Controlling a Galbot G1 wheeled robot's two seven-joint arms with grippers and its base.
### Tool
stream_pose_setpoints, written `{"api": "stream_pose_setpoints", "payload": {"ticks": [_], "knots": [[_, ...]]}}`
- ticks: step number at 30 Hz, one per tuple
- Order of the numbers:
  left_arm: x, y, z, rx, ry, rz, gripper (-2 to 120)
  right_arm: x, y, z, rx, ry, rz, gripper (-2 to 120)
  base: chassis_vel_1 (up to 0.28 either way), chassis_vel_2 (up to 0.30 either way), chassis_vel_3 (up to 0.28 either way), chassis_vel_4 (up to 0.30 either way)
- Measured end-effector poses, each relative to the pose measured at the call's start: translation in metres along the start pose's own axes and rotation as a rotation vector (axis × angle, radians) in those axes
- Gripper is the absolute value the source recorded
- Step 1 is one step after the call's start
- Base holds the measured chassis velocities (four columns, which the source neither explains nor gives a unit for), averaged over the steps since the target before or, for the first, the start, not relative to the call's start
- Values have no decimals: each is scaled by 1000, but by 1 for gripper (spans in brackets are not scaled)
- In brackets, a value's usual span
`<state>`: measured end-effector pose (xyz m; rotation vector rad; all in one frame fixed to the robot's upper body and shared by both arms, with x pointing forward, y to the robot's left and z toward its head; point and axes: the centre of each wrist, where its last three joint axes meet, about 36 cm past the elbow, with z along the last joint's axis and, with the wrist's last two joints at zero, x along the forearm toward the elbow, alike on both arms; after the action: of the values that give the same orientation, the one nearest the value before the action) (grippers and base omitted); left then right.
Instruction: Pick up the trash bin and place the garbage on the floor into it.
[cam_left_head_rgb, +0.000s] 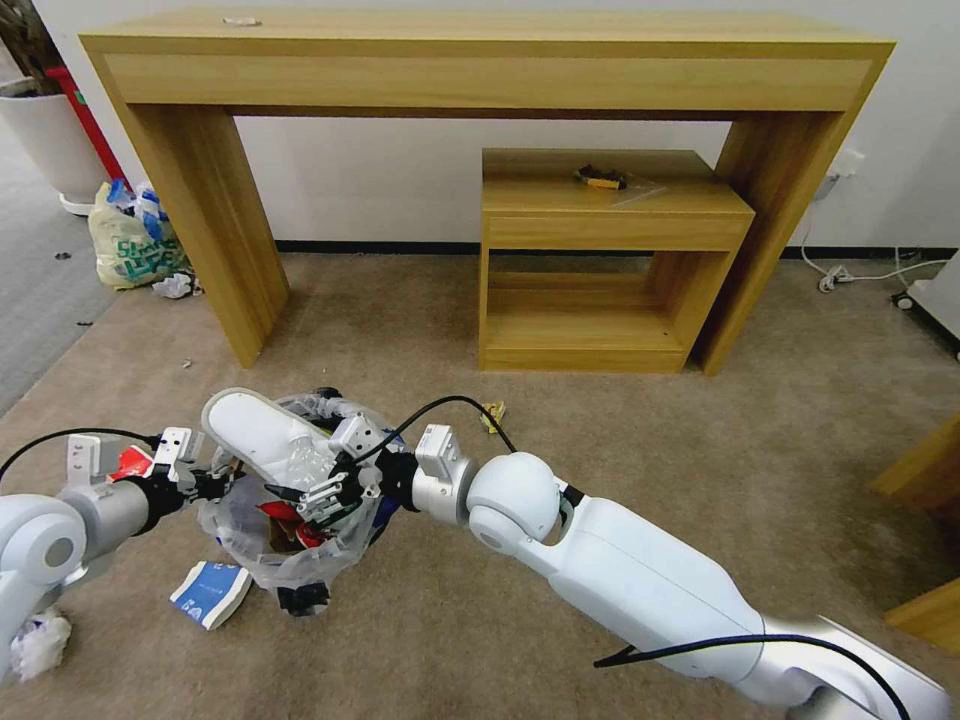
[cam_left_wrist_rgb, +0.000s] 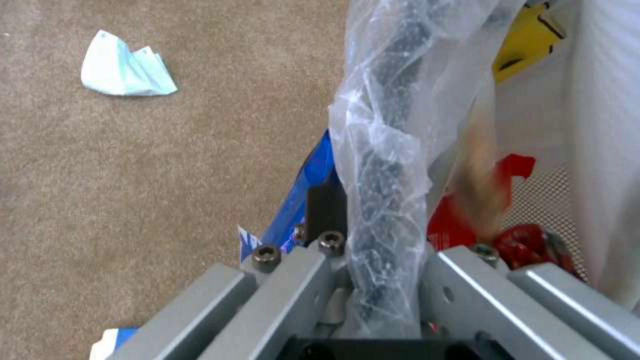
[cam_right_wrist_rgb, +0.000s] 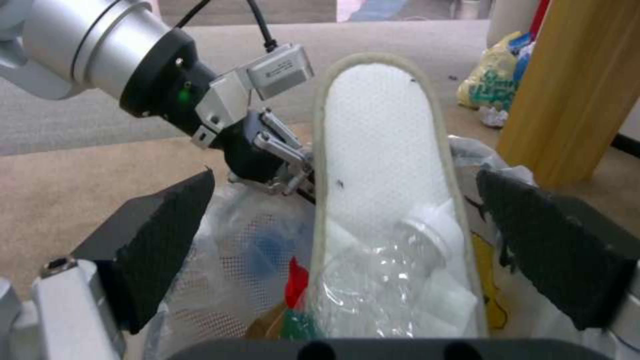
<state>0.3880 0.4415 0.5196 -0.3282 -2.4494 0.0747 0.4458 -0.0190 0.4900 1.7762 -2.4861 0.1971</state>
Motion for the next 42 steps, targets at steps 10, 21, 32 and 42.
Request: {"api": "stream_pose_setpoints", "payload": {"ticks": [10,21,32,42], "knots": [[1,4,4,16,-3,-9,0,16,-21,-7,-75,-56,212,100,0,0,0,0],[2,6,10,27,0,-12,0,49,-39,1,-134,-68,409,100,0,0,0,0],[5,9,17,44,-4,-21,0,103,-54,40,-227,-60,679,100,0,0,0,0],[5,6,14,37,-11,-20,0,120,-41,61,-279,-89,789,100,23,20,-19,-29]]}}
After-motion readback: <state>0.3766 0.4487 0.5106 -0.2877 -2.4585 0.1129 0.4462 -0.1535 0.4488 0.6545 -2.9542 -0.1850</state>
